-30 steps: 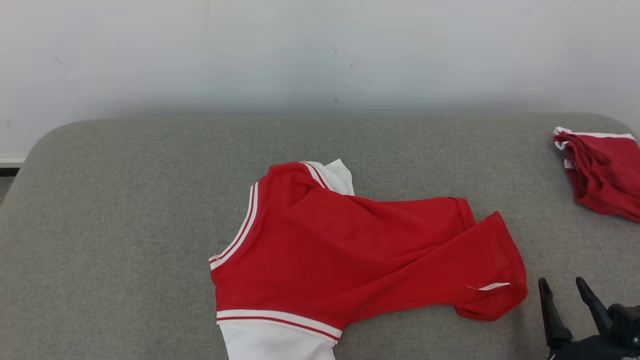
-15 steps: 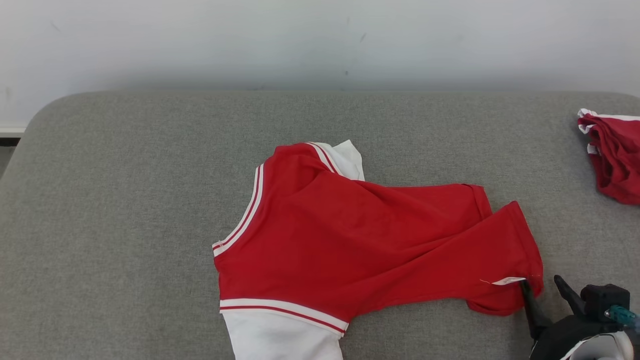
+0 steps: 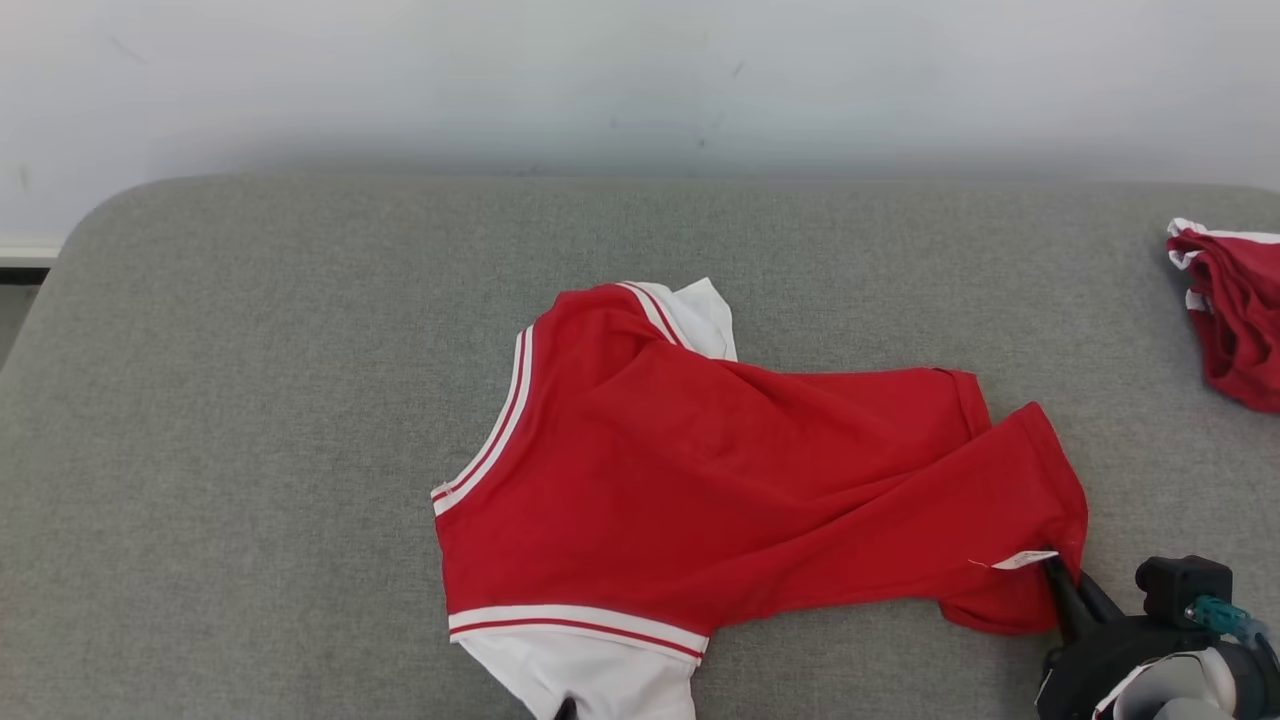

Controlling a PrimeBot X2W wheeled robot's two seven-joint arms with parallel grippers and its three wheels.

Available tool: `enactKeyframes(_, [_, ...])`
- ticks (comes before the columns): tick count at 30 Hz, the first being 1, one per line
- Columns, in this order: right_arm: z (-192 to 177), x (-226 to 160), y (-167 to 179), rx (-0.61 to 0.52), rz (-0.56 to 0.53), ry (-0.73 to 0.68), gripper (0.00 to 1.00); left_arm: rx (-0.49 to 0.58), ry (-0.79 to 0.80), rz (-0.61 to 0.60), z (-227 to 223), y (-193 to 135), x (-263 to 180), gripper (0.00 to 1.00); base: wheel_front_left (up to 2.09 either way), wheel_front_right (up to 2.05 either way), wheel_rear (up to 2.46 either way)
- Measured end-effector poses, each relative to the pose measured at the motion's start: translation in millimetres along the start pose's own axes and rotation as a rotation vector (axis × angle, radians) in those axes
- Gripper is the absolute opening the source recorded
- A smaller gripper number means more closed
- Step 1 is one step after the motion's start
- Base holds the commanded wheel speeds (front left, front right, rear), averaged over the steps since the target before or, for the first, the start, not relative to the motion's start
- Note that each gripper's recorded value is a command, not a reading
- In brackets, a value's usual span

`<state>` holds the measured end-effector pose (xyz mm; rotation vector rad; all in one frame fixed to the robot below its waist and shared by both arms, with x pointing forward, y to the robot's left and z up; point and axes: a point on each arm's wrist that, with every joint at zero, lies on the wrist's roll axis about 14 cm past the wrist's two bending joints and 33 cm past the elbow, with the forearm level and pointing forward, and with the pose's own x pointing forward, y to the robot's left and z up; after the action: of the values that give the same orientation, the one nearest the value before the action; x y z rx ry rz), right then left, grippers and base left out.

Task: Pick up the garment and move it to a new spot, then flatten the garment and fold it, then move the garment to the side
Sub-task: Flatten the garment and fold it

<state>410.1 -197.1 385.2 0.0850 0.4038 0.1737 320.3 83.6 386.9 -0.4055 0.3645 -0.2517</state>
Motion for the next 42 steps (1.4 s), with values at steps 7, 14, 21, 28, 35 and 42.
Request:
enactKeyframes(7, [14.0, -11.6, 20.1, 0.027, 0.071, -0.072, 0.00, -0.057, -0.176, -0.001, 53.9, 0.0, 3.0, 0.00, 0.00, 0.00, 0.00])
enactKeyframes(14, [75.6, -19.3, 40.2, 0.049, 0.161, -0.255, 0.00, 0.048, -0.387, -0.071, 140.5, -1.7, 10.3, 0.00, 0.00, 0.00, 0.00])
enactKeyframes(21, [181.0, 3.2, 62.0, 0.028, 0.267, -0.458, 0.00, 0.215, -0.556, -0.187, 270.8, -19.4, 48.8, 0.00, 0.00, 0.00, 0.00])
enactKeyframes(28, [331.3, 35.9, 68.0, 0.003, 0.321, -0.664, 0.00, 0.333, -0.722, -0.270, 427.1, -61.9, 86.6, 0.00, 0.00, 0.00, 0.00])
enactKeyframes(35, [439.2, 68.0, 67.2, 0.007, 0.331, -0.806, 0.00, 0.401, -0.824, -0.225, 526.9, -76.0, 129.2, 0.00, 0.00, 0.00, 0.00])
enactKeyframes(42, [471.5, 110.0, 53.9, 0.037, 0.286, -0.829, 0.00, 0.417, -0.848, -0.197, 552.3, -77.6, 178.4, 0.00, 0.00, 0.00, 0.00])
